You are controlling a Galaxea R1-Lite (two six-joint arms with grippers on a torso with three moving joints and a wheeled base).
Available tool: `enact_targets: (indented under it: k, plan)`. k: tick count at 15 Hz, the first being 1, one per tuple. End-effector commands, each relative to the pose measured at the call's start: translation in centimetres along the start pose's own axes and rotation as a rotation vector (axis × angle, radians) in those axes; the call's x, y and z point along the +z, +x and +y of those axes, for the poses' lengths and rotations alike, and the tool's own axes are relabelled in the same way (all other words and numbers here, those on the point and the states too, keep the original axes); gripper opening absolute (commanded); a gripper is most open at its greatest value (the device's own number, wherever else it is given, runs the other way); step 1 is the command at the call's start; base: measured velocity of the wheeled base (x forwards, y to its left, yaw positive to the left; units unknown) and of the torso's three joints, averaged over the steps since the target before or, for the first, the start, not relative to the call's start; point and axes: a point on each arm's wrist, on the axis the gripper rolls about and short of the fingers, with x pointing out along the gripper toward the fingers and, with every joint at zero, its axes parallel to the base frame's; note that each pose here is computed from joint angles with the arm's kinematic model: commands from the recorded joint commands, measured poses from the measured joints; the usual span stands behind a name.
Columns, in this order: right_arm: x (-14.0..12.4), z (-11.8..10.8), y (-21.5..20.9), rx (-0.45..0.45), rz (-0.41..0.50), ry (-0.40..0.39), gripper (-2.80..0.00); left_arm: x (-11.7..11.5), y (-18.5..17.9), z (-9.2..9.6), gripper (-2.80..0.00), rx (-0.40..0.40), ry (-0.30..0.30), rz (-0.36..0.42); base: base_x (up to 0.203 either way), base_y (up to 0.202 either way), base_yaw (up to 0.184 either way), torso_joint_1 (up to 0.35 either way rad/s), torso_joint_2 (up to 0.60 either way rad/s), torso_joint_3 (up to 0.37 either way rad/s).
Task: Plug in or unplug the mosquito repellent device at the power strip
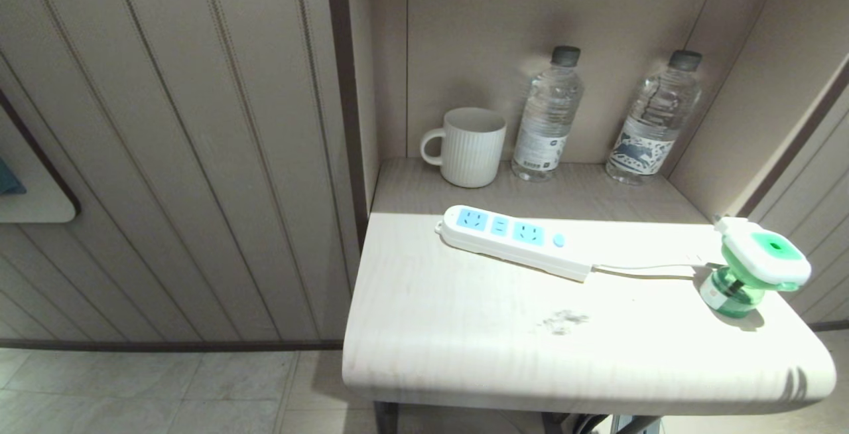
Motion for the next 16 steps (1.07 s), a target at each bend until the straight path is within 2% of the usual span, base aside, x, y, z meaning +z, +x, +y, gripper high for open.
enact_targets:
  k: [1, 3, 6, 10, 13, 14, 15, 16]
  plan:
    - [2.6, -0.5, -0.3, -0.048, 0.005, -0.003, -2.8, 0.0, 0.0, 0.0, -2.8, 0.001, 0.0, 0.003, 0.0, 0.0, 0.0, 0.0, 0.0, 0.0]
    - [3.4, -0.7, -1.1, -0.056, 0.142, 0.002, -2.8, 0.0, 0.0, 0.0, -2.8, 0.001, 0.0, 0.003, 0.0, 0.0, 0.0, 0.0, 0.0, 0.0]
    - [2.5, -0.6, -3.7, -0.038, 0.357, 0.025, -2.8, 0.0, 0.0, 0.0, -2.8, 0.001, 0.0, 0.003, 0.0, 0.0, 0.0, 0.0, 0.0, 0.0]
    - [-3.1, 0.4, -8.1, -0.032, 0.547, 0.019, -2.8, 0.0, 0.0, 0.0, -2.8, 0.0, 0.0, 0.003, 0.0, 0.0, 0.0, 0.0, 0.0, 0.0]
    - [-5.8, 1.0, -11.4, -0.005, 0.616, 0.028, -2.8, 0.0, 0.0, 0.0, -2.8, 0.001, 0.0, 0.003, 0.0, 0.0, 0.0, 0.0, 0.0, 0.0]
    - [-6.5, 1.2, -12.2, 0.008, 0.698, 0.039, -2.8, 0.0, 0.0, 0.0, -2.8, 0.001, -0.001, 0.003, 0.0, 0.0, 0.0, 0.0, 0.0, 0.0]
    - [-6.7, 1.3, -12.7, 0.011, 0.727, 0.053, -2.8, 0.0, 0.0, 0.0, -2.8, 0.001, 0.0, 0.003, 0.0, 0.0, 0.0, 0.0, 0.0, 0.0]
    - [-6.6, 1.3, -13.1, 0.013, 0.696, 0.062, -2.8, 0.0, 0.0, 0.0, -2.8, 0.001, 0.0, 0.003, 0.0, 0.0, 0.0, 0.0, 0.0, 0.0]
